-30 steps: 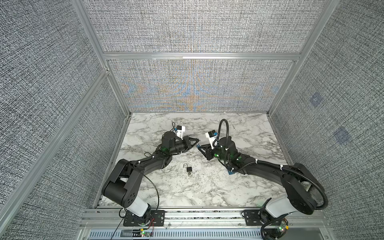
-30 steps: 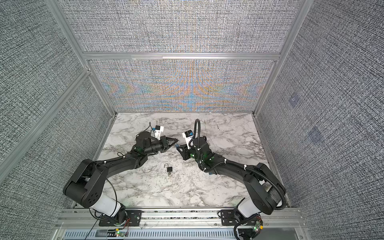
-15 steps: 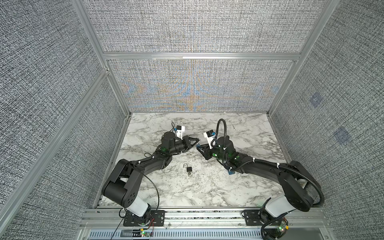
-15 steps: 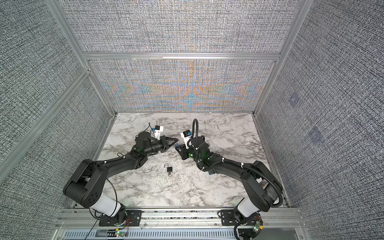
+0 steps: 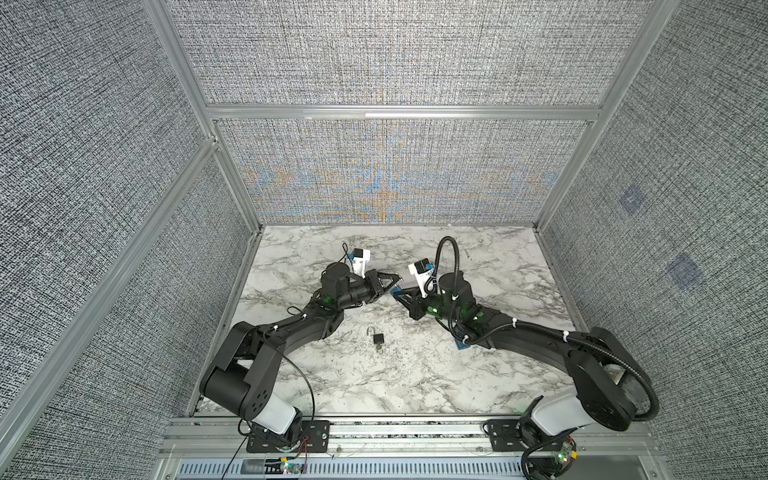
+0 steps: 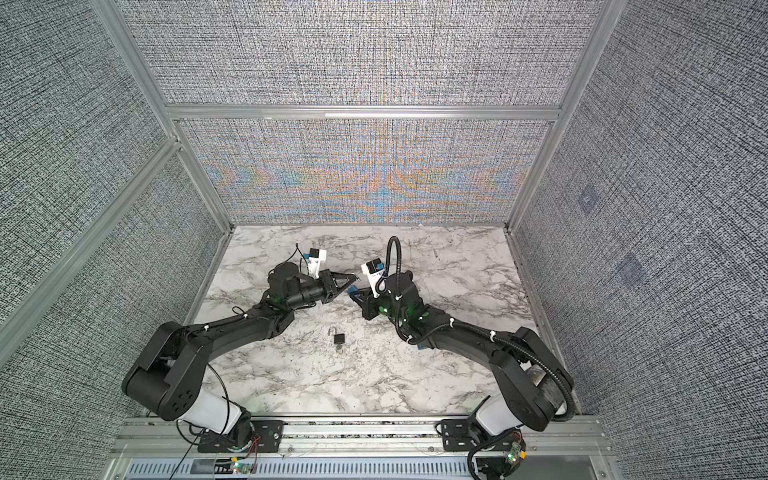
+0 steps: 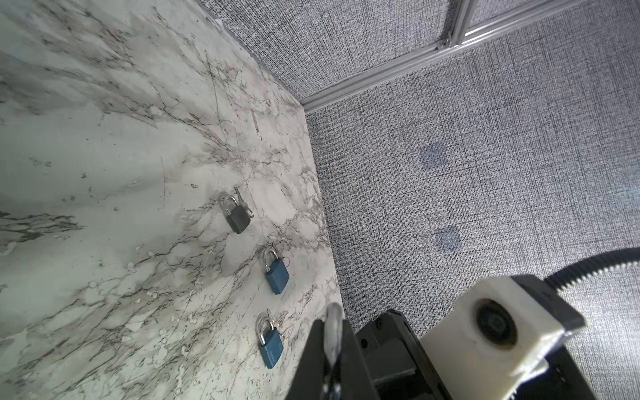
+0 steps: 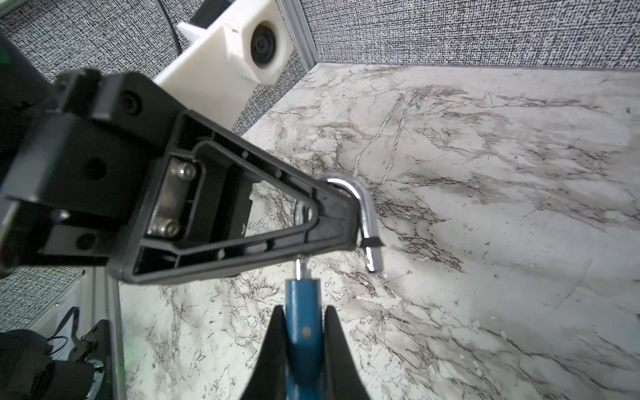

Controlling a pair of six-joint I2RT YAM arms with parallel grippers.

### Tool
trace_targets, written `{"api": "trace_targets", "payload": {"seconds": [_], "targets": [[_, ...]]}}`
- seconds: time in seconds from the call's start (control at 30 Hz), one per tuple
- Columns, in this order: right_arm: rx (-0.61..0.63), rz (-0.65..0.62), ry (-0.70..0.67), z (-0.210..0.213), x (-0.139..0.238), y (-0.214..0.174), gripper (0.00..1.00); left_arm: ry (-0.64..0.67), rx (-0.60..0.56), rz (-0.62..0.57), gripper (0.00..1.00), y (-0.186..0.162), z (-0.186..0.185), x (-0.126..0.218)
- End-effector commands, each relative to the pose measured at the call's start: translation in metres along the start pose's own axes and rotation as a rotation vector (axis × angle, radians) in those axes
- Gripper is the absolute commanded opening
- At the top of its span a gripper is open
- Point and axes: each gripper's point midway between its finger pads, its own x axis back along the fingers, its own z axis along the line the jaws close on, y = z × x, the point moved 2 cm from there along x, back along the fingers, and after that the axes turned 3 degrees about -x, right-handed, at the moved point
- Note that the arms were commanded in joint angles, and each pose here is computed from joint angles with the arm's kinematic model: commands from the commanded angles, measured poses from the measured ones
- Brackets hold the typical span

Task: Lock with the key

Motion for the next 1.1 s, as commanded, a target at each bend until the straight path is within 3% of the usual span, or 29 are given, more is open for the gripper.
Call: {"api": "trace_targets", "payload": {"seconds": [0.0,0.13,0.3,0.63,1.07], "targets": [[-0.057,0.000,-0.002,-0.005,0.010,0.006,0.00,0.035,-0.082,-0.022,0.26,0.009,-0.002,0.005],[-0.083,0.035,0.058,-0.005,0.026,0.013,0.00,0.117,-0.164,-0.055,0.36,0.018,0.004,0.018],[-0.074,0.102,0.114,-0.003,0.041,0.018,0.00,0.140,-0.273,-0.046,0.39,0.019,0.001,0.025],[-0.089,0.203,0.187,0.001,0.060,0.012,0.00,0.054,-0.443,-0.037,0.44,0.011,-0.023,0.035],[-0.120,0.237,0.261,0.000,0.080,0.008,0.00,-0.043,-0.553,-0.042,0.45,0.010,-0.045,0.038]]}}
